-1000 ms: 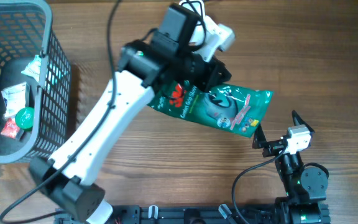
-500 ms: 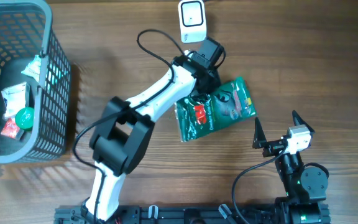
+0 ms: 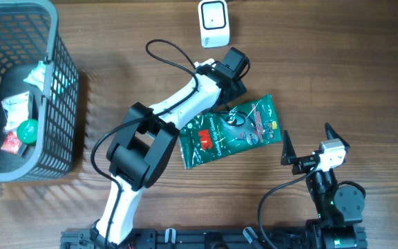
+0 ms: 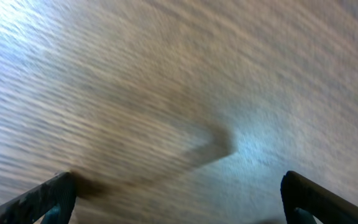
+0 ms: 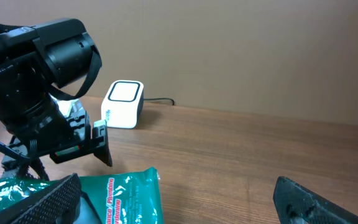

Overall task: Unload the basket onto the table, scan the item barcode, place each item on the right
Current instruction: 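Lower the green pack onto the table and open the left gripper, then return the left gripper to the basket and grasp the green-lidded jar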

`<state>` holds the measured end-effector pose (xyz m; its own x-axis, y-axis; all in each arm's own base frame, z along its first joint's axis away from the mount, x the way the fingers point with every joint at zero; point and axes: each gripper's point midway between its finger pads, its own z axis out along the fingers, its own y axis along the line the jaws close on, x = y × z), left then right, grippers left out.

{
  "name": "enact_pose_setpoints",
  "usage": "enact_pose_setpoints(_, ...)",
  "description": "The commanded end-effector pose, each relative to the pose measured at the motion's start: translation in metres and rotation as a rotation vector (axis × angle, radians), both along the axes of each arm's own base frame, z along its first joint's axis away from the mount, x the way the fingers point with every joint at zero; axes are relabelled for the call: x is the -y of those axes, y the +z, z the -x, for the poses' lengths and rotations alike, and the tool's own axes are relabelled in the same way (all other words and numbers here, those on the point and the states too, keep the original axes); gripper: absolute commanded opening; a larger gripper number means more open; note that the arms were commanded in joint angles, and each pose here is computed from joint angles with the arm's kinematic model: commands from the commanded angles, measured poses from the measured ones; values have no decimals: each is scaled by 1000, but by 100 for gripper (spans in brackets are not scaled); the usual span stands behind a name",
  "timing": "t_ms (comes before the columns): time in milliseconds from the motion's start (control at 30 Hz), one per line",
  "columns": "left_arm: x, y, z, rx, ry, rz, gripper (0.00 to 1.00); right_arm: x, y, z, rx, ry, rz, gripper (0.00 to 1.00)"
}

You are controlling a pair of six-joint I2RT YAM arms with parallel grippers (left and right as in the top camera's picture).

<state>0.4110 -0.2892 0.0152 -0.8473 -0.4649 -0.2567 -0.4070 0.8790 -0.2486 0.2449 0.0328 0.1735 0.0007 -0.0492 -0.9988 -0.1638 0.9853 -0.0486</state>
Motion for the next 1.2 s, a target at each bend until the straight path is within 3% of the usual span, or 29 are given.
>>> enact_pose_setpoints(0, -26, -5, -14, 96, 41, -162, 100, 1, 2, 0, 11, -7, 0, 100)
enact_pose_setpoints(267, -55, 23, -33, 234, -180, -493, 100, 1, 2, 0, 11, -7, 0, 100)
enact_pose_setpoints(467, -49, 74, -28, 268, -416, -521, 100, 1, 2, 0, 12, -7, 0, 100)
enact_pose_setpoints(567, -27, 100, -4, 251, -739, -445, 100, 1, 2, 0, 11, -7, 0, 100)
enact_pose_setpoints(633, -15, 119, 36, 212, -1046, -352, 100, 1, 2, 0, 11, -8, 1, 100)
enact_pose_setpoints(800, -43, 180, 84, 233, -1246, -359, 100, 1, 2, 0, 12, -7, 0, 100)
enact_pose_setpoints(900, -71, 231, 82, 358, -1158, -386, 100, 1, 2, 0, 11, -7, 1, 100)
enact_pose_setpoints(967, -98, 275, 73, 486, -1001, -370, 100, 1, 2, 0, 11, -7, 1, 100)
enact_pose_setpoints(1067, -173, 348, 52, 680, -547, -292, 100, 1, 2, 0, 11, -7, 0, 100)
enact_pose_setpoints(1167, -269, 382, 48, 737, -50, -183, 100, 1, 2, 0, 11, -8, 1, 100)
